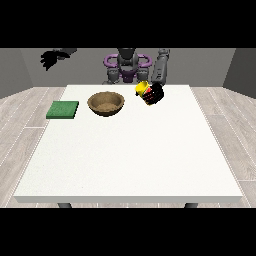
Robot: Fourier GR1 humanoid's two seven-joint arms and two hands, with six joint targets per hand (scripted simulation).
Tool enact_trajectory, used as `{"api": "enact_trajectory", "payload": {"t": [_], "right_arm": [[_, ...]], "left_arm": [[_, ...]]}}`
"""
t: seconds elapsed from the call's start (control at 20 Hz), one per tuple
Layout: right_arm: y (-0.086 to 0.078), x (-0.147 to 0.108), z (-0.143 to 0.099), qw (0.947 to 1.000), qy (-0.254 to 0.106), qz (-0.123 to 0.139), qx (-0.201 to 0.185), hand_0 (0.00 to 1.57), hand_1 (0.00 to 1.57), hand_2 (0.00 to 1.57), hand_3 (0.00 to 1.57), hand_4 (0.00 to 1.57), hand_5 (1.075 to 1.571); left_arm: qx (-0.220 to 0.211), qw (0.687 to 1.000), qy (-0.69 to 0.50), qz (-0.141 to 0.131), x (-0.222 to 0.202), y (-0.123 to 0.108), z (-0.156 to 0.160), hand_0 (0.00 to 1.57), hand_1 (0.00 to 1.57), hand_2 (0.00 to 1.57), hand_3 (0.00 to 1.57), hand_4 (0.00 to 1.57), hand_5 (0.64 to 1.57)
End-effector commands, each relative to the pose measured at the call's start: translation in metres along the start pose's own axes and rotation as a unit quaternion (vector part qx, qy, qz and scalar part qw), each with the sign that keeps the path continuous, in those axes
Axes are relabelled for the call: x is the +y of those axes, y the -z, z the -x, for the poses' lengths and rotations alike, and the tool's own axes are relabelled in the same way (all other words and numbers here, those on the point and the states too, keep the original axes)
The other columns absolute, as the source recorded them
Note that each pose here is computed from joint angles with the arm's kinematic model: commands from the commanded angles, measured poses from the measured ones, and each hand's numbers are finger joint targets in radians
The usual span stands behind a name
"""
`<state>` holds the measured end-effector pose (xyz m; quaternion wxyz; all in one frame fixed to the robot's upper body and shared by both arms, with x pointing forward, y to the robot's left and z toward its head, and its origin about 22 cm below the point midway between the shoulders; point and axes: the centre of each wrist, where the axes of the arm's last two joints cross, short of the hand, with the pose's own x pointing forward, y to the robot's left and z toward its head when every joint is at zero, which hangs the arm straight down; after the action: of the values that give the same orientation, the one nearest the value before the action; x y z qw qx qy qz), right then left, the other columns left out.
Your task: Pick the cup and pour the ball into the bowl, then pick the bowl and place it on the pad
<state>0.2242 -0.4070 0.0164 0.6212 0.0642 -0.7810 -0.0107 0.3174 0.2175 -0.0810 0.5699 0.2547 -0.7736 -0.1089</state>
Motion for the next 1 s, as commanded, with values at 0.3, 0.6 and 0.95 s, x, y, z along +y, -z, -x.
{"api": "enact_trajectory", "payload": {"t": [0.3, 0.6, 0.95], "right_arm": [[0.033, -0.001, -0.013, 0.9989, -0.018, 0.013, 0.042, 0.0, 0.0, 0.0, 0.0, 0.59, 1.567], [0.029, 0.004, 0.011, 0.9953, -0.013, 0.044, 0.085, 0.0, 0.0, 0.0, 0.0, 0.64, 1.566], [0.008, -0.029, 0.02, 0.991, -0.004, 0.069, 0.115, 0.0, 0.0, 0.0, 0.0, 0.64, 1.565]], "left_arm": [[-0.046, 0.963, 0.263, 0.043, -0.027, 0.045, -0.036, 1.31, 1.31, 1.57, 1.57, 1.2, 1.559], [-0.06, 0.924, 0.364, 0.099, -0.071, 0.061, -0.079, 1.31, 1.31, 1.57, 1.57, 1.2, 1.559], [-0.063, 0.864, 0.482, 0.132, -0.101, 0.063, -0.115, 0.79, 0.79, 1.57, 1.24, 1.08, 1.567]]}}
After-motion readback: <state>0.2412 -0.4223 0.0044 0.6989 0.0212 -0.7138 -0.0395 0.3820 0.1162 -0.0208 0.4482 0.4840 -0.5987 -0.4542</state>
